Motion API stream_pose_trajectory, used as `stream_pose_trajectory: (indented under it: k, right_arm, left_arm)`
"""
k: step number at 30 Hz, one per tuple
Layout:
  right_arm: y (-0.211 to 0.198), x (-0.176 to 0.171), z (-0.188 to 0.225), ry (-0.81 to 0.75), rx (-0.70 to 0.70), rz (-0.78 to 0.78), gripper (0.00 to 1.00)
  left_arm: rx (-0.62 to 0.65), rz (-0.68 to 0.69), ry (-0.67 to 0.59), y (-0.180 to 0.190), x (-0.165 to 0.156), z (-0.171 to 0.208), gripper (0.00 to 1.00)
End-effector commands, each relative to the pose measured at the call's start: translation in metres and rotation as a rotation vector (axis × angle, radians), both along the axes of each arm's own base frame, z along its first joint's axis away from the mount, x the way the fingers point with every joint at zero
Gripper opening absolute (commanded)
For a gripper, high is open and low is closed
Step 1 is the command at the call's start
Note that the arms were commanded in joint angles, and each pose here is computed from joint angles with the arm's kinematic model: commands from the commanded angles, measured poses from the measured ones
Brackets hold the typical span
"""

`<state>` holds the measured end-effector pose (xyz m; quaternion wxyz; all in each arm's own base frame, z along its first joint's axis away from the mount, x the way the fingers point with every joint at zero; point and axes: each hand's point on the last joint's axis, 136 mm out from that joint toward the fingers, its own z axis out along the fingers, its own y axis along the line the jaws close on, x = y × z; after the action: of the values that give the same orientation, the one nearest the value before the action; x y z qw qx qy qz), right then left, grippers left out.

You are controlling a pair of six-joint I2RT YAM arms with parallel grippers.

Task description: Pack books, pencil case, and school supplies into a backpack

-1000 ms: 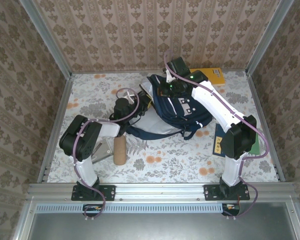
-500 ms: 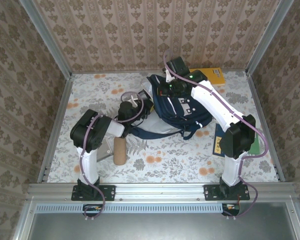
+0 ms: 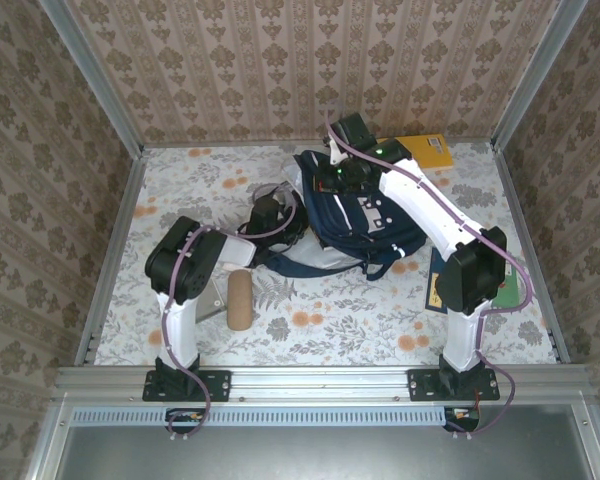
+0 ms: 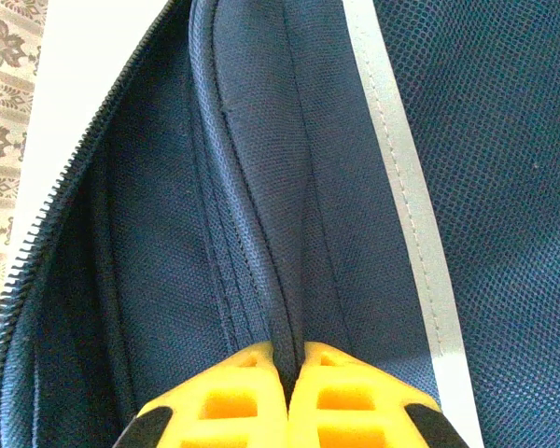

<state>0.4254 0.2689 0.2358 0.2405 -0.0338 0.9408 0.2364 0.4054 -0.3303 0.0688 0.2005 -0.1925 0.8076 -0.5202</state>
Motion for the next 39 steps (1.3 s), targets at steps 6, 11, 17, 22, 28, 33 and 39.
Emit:
stream_pose_trajectory:
  k: [6,11,17,22,28,33,39]
  right_arm:
    - [0.009,0.003,0.012,-0.057,0.012,0.042,0.00]
    - [0.004,0.006,-0.004,-0.037,-0.018,0.025,0.26]
    - [-0.017,0.010,-0.008,-0.042,-0.046,-0.047,0.50]
    - [-0.051,0.014,-0.005,-0.078,-0.074,-0.148,0.53]
    - [-0.129,0.027,-0.025,-0.090,-0.136,-0.370,0.52]
    - [-0.191,0.030,-0.044,-0.062,-0.155,-0.547,0.50]
    - [-0.249,-0.011,-0.071,0.025,-0.229,-0.696,0.50]
  left_arm:
    - [0.177,-0.032,0.010,0.019,-0.021,0.017,0.56]
    - [0.327,-0.018,0.003,0.049,-0.034,0.041,0.67]
    - [0.446,0.005,0.004,0.087,-0.051,0.060,0.79]
    - [0.476,0.035,-0.008,0.113,-0.066,0.075,0.91]
    - [0.523,0.065,-0.081,0.138,-0.085,0.110,1.00]
    - [0.532,0.071,-0.128,0.148,-0.098,0.132,1.00]
    - [0.489,0.090,-0.183,0.153,-0.108,0.145,1.00]
